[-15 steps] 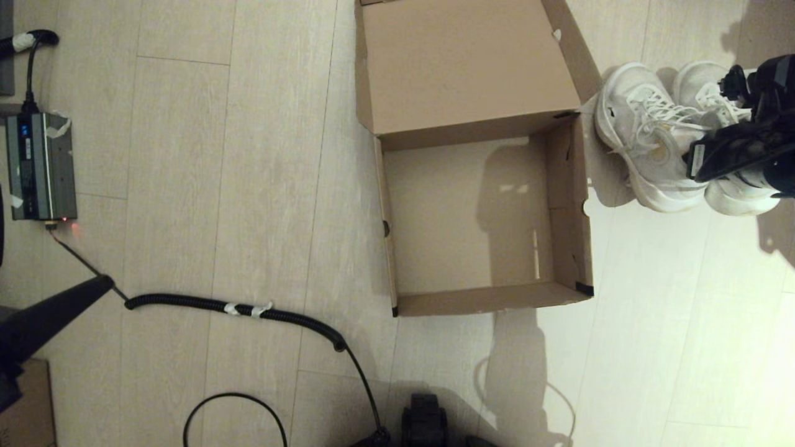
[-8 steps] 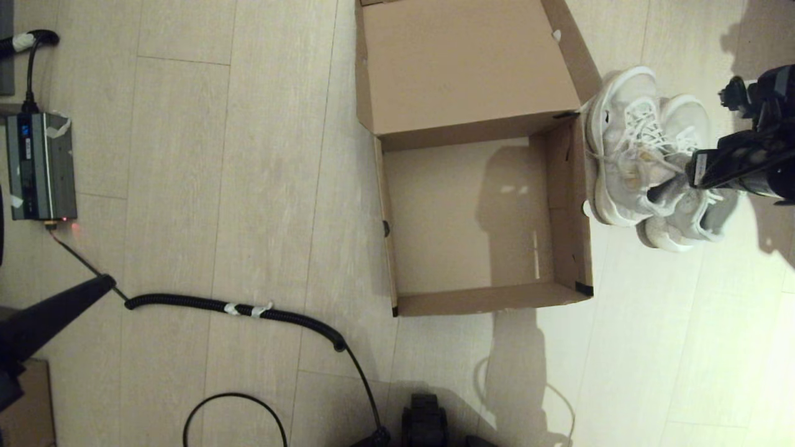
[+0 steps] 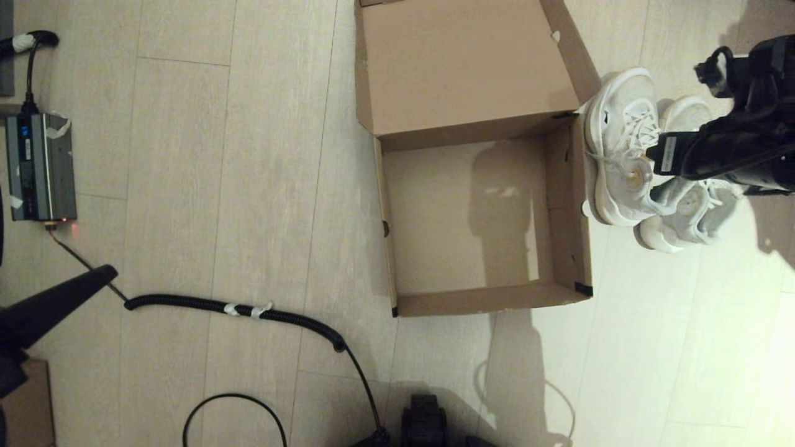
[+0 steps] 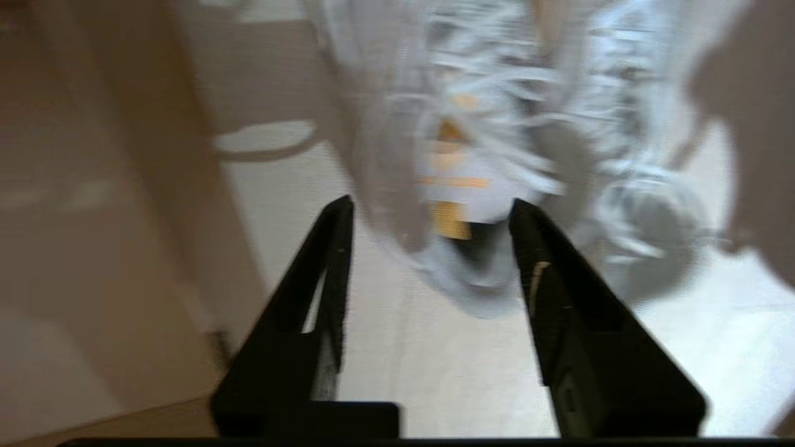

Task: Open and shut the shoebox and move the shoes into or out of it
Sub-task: Put the shoes into the shoe box

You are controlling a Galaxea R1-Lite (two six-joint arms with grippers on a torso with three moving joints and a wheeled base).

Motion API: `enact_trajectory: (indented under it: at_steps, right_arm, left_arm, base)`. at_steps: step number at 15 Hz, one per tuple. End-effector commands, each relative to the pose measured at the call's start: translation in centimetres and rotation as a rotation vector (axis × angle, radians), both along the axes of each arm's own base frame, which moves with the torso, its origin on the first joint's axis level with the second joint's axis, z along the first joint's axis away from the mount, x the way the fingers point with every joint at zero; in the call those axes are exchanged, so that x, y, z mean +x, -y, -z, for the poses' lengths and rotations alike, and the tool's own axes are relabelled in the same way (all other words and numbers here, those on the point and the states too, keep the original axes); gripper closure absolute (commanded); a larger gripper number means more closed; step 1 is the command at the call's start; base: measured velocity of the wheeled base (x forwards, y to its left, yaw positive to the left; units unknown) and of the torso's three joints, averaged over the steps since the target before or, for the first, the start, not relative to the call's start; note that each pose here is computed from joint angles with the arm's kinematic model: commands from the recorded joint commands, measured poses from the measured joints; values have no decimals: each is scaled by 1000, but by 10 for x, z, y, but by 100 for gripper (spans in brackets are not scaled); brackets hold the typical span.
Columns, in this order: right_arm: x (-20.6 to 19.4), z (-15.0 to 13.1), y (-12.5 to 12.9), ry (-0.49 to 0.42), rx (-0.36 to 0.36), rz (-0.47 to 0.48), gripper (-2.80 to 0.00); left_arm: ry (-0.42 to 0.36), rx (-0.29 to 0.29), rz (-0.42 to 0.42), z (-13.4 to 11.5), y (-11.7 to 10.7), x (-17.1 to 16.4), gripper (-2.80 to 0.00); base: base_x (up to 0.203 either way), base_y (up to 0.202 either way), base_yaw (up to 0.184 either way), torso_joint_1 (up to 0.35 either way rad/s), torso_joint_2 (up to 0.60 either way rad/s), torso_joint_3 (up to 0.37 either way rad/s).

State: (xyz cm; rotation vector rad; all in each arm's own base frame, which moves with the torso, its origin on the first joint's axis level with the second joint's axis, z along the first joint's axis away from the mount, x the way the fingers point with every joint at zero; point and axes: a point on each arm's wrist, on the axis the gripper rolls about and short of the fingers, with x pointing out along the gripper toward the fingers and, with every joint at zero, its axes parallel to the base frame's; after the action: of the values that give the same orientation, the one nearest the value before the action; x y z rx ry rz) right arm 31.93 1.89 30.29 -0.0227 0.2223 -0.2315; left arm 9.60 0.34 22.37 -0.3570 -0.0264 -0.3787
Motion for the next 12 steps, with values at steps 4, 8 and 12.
enact_trajectory:
  at_steps: [4,8,12]
  right_arm:
    - [31,29,-21,-23,6,-48,0]
    - [42,44,-33,-52,48,-98,0]
    - [41,51,-49,-71,104,-187,0]
  left_arm:
    - [-4,-2,-4,2,0,-1,0]
    - [-18,-4,-4,3,0,2,0]
    - [-22,-4,-4,5,-1,2,0]
  base:
    - [0,0,0,0,0,0]
    - [0,0,0,0,0,0]
    - [0,0,0,0,0,0]
